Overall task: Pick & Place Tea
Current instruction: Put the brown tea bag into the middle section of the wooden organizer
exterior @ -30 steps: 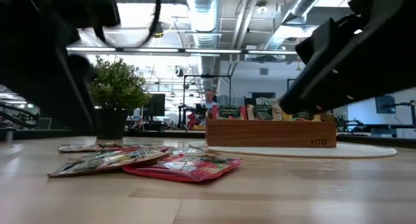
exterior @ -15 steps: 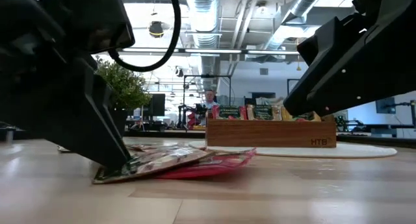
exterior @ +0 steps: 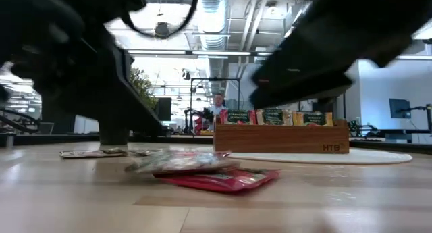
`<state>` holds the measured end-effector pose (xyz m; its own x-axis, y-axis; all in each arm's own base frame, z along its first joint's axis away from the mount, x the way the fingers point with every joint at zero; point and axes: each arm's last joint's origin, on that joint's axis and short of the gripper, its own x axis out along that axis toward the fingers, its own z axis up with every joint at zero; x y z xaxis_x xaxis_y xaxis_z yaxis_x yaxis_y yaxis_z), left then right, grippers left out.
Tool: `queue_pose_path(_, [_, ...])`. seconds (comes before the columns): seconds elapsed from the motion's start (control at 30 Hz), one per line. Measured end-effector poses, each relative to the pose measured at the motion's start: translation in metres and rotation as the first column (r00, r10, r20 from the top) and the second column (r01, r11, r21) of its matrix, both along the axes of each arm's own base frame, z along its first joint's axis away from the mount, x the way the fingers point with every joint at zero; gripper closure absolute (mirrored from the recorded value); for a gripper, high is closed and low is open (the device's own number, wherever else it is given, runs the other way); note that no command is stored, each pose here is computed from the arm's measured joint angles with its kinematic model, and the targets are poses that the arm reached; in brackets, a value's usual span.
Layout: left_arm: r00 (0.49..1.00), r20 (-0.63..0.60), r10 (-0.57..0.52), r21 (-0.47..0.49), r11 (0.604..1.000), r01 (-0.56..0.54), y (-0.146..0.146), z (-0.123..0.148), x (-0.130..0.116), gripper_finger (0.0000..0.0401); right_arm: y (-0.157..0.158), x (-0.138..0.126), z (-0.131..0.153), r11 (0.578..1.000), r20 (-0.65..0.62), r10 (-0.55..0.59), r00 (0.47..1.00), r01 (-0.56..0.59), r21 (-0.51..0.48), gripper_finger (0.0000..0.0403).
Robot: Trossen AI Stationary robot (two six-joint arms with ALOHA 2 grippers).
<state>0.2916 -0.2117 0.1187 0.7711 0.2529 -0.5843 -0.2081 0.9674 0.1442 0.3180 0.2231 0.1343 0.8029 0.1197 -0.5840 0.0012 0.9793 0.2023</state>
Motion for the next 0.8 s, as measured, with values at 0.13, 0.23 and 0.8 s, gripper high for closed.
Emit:
queue_pose_path(0.13, [0.993,0.001,-0.121,0.103,0.987,0.120,-0.020,0.011,-0.004,0.0401,-0.023,0.018,0.000,0.970,-0.097,-0.048,0.994,0.070,0.233,0.0245])
queue_pose_path(0.23, [0.983,-0.007,-0.184,0.130,0.974,0.183,-0.032,0.014,-0.011,0.0401,-0.039,0.026,-0.006,0.947,-0.173,-0.058,0.983,0.109,0.303,0.0207])
queue_pose_path(0.8, [0.988,-0.058,-0.145,0.099,0.984,0.150,-0.031,-0.021,-0.005,0.0401,-0.069,0.049,-0.016,0.882,-0.184,-0.058,0.981,0.136,0.451,0.0193])
